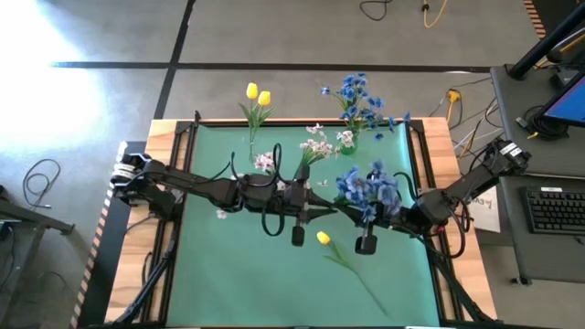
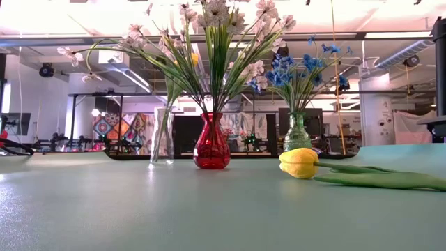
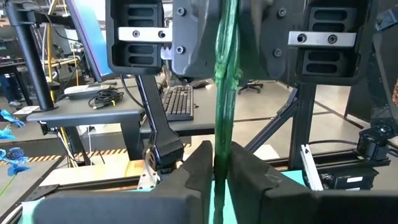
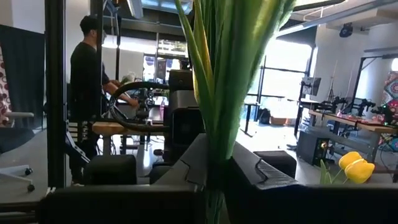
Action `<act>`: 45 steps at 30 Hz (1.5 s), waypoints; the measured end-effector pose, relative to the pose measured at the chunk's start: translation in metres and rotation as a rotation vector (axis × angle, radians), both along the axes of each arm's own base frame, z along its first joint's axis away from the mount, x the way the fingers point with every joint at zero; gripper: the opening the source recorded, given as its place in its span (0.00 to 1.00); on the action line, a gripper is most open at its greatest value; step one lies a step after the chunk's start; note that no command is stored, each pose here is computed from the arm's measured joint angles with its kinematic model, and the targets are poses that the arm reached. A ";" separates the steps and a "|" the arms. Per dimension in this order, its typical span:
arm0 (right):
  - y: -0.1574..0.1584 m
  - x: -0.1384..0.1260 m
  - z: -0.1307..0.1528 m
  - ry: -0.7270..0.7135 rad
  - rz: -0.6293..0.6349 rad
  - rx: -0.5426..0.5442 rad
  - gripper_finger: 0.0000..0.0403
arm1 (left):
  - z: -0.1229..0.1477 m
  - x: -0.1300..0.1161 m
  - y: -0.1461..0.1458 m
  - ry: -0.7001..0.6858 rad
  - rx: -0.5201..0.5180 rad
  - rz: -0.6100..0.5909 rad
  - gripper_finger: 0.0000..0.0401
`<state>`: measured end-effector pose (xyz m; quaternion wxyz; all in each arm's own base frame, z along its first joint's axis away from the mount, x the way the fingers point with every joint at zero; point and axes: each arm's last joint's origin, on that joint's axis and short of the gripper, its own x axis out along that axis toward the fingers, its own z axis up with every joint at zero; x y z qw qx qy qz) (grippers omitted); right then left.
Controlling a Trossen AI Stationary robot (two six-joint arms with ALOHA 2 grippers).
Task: Sort flowers into vase by color
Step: Put the blue flowers into the green vase
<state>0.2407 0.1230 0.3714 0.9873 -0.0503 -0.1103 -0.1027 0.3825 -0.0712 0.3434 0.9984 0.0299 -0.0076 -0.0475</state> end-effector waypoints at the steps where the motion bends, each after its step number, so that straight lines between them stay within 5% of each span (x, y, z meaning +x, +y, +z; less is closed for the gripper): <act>1: 0.000 -0.001 0.001 -0.002 0.001 0.003 0.05 | 0.001 -0.001 0.000 -0.002 0.000 -0.001 0.09; 8: -0.010 -0.015 0.014 -0.036 -0.058 0.018 0.06 | 0.018 -0.018 0.002 0.012 -0.011 -0.004 0.27; 13: -0.026 -0.032 0.026 -0.001 -0.305 0.016 0.06 | 0.032 -0.040 0.006 0.079 -0.007 -0.003 0.35; 18: -0.045 -0.043 0.037 0.066 -0.567 0.032 0.06 | 0.051 -0.065 0.011 0.085 -0.010 -0.003 0.37; 30: -0.109 -0.031 0.028 0.048 -0.855 0.096 0.06 | 0.079 -0.117 0.025 0.104 -0.010 0.089 0.37; 45: -0.201 -0.029 -0.007 0.117 -0.808 0.195 0.06 | 0.079 -0.122 0.026 0.131 -0.043 0.091 0.37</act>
